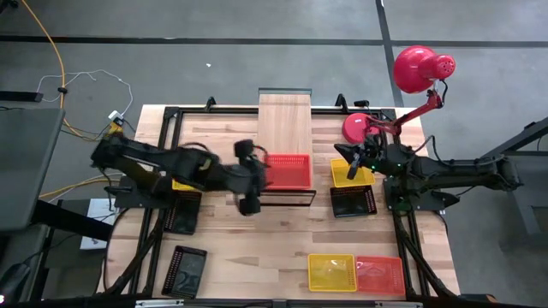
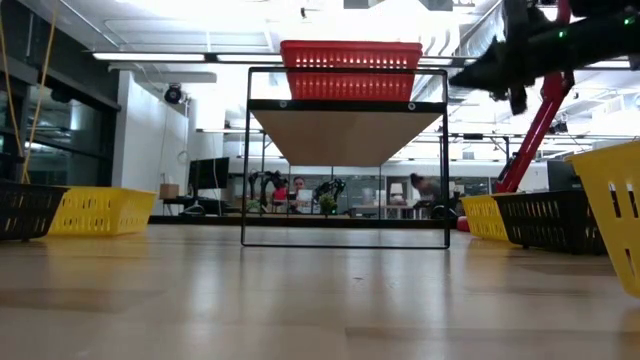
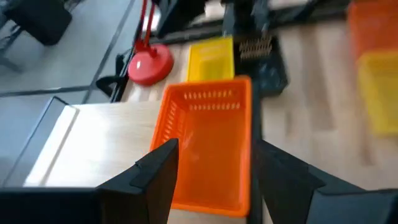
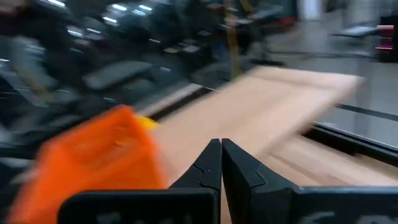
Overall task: Stack baskets on shelf by color
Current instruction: Stack the orange bin on the orange bins on the shelf
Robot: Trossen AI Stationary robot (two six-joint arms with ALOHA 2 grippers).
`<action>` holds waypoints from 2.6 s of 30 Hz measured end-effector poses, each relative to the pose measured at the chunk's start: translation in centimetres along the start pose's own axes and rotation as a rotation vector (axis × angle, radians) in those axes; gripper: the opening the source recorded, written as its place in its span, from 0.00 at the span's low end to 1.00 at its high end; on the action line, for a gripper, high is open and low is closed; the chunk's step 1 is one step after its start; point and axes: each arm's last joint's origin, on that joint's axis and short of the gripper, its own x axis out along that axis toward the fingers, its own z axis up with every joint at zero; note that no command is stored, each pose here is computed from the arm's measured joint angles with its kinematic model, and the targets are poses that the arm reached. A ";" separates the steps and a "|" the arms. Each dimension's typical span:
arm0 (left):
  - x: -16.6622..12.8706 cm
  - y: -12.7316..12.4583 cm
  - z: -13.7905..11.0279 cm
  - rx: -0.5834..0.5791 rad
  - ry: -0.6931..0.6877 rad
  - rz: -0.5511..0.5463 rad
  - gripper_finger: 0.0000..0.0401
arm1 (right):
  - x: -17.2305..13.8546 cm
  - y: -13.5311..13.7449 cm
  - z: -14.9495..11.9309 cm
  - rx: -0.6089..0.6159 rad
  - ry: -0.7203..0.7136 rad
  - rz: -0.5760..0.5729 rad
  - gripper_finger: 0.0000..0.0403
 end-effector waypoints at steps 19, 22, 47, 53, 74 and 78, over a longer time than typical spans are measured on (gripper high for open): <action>-5.1 0.8 -15.3 -0.324 -0.641 -0.174 0.48 | -2.4 6.0 2.3 -0.134 -0.024 0.407 0.41; -5.1 1.1 -16.6 -0.335 -0.669 -0.173 0.48 | -2.7 7.3 3.2 -0.162 0.136 0.389 0.47; -1.6 -0.7 -20.6 -0.392 -0.498 -0.155 0.48 | -4.0 15.4 -3.9 0.040 1.371 0.003 0.49; -0.9 -1.1 -20.8 -0.379 -0.467 -0.141 0.48 | -4.6 15.5 -6.0 -0.069 1.467 -0.088 0.49; -0.1 -1.7 -20.8 -0.387 -0.438 -0.127 0.48 | -9.2 18.6 -10.8 -0.142 1.637 -0.044 0.49; -0.1 -1.7 -20.8 -0.387 -0.438 -0.127 0.48 | -9.7 18.7 -11.8 -0.192 1.647 -0.069 0.49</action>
